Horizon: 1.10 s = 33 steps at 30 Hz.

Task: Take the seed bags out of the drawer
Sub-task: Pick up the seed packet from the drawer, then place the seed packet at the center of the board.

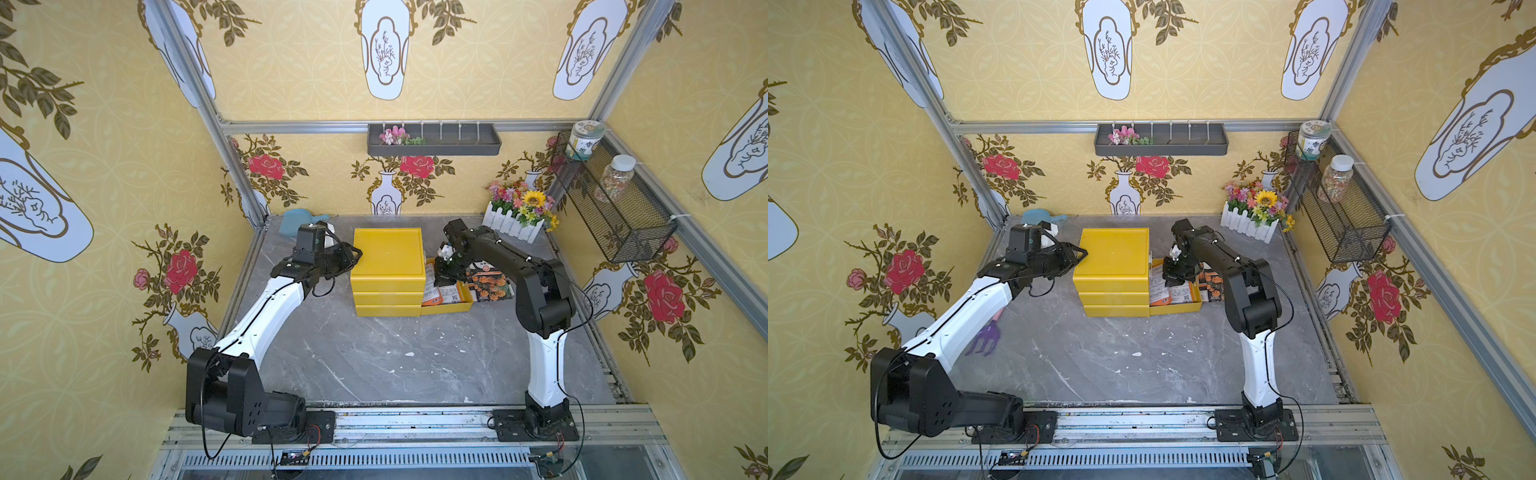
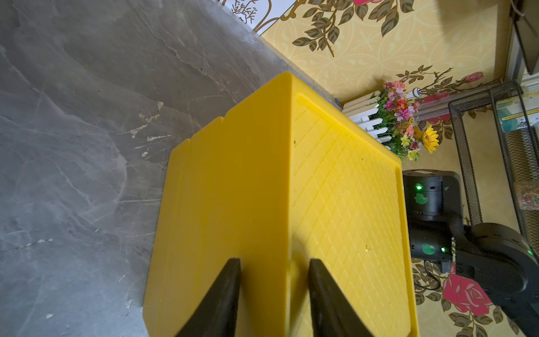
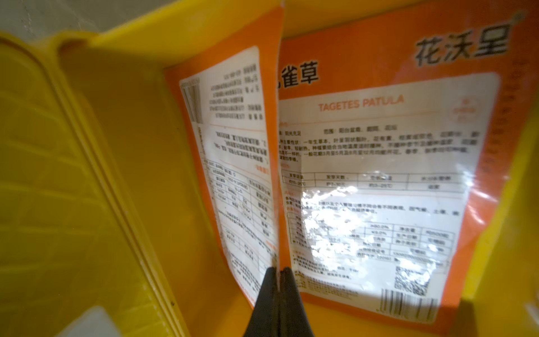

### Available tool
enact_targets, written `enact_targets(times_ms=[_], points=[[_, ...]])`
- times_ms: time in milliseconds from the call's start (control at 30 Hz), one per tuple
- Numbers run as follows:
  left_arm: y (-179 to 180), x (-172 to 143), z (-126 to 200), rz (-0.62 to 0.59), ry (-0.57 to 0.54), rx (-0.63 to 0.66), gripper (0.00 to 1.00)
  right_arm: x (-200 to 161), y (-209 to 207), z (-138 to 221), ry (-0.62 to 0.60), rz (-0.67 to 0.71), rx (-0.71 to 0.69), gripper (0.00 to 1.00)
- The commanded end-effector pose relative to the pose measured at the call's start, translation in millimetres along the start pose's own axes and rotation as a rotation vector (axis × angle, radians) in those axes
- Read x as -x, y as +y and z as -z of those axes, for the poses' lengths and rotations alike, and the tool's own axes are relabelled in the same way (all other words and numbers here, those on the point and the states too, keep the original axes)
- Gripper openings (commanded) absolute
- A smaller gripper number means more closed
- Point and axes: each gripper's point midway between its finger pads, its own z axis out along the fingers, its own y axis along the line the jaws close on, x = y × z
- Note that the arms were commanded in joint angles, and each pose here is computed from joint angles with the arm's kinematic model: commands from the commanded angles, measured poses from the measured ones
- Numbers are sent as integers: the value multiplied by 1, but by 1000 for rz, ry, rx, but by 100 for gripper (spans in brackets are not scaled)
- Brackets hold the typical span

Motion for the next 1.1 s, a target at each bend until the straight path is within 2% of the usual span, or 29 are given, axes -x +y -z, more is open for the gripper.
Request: enact_targets(times_ms=[0, 667, 833, 1067], points=[[31, -33, -1, 42, 119, 116, 43, 6, -6, 17, -41, 13, -37, 0], [26, -31, 0, 43, 114, 98, 42, 29, -40, 121, -228, -58, 26, 0], [26, -32, 0, 44, 115, 95, 43, 34, -62, 146, -280, -105, 32, 0], [26, -32, 1, 43, 118, 91, 43, 37, -118, 177, -347, -213, 13, 0]])
